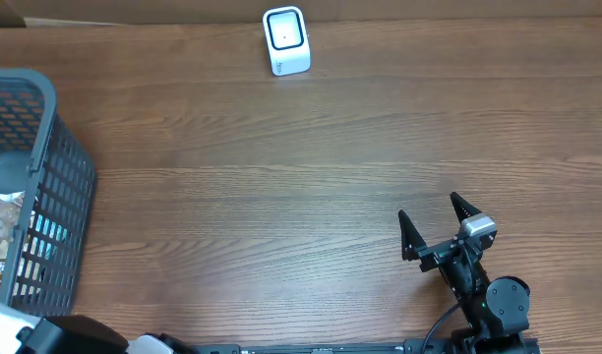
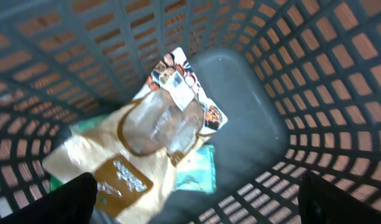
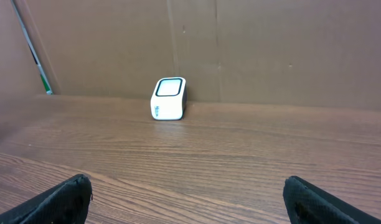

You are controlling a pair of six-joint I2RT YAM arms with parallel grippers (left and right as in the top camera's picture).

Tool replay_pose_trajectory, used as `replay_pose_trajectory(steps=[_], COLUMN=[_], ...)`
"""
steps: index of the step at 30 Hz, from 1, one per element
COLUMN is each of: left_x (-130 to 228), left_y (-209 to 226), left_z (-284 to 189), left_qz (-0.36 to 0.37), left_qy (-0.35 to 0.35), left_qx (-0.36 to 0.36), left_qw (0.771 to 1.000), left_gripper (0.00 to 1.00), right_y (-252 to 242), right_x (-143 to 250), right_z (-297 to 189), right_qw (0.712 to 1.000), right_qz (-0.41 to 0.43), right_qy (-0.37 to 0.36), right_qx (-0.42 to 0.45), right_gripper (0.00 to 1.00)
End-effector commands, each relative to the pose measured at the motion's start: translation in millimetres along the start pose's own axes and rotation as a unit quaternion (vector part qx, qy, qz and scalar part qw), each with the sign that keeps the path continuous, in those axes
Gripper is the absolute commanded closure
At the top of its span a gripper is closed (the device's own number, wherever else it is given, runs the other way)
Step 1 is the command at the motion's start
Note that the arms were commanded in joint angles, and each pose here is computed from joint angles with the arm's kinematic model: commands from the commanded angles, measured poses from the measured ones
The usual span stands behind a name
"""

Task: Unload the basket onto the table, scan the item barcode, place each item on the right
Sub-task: 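Reach down into the basket and grasp the clear snack bag with left gripper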

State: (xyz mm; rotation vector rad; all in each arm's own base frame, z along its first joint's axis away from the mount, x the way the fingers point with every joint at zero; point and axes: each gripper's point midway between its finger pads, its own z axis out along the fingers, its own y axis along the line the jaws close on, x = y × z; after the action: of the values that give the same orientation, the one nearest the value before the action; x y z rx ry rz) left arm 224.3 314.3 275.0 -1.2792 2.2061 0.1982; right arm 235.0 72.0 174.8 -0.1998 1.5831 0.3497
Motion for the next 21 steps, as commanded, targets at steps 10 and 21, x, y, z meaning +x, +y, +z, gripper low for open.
replay_pose_trajectory(steps=[10, 21], left_x=[-4, -15], left_y=[10, 5], left_z=[82, 108], left_qz=[0.092, 0.111], left_qy=[0.048, 0.033], left_qx=[0.010, 0.034], left_qw=[0.995, 0.993], left_gripper=[0.14, 0.10], right_y=[-1, -1], right_x=[2, 2], right_z=[0, 0], right_qw=[1.000, 1.000], right_qz=[0.000, 0.000], right_qy=[-0.002, -0.002], right_qx=[0.001, 0.001], right_gripper=[0.00, 0.00])
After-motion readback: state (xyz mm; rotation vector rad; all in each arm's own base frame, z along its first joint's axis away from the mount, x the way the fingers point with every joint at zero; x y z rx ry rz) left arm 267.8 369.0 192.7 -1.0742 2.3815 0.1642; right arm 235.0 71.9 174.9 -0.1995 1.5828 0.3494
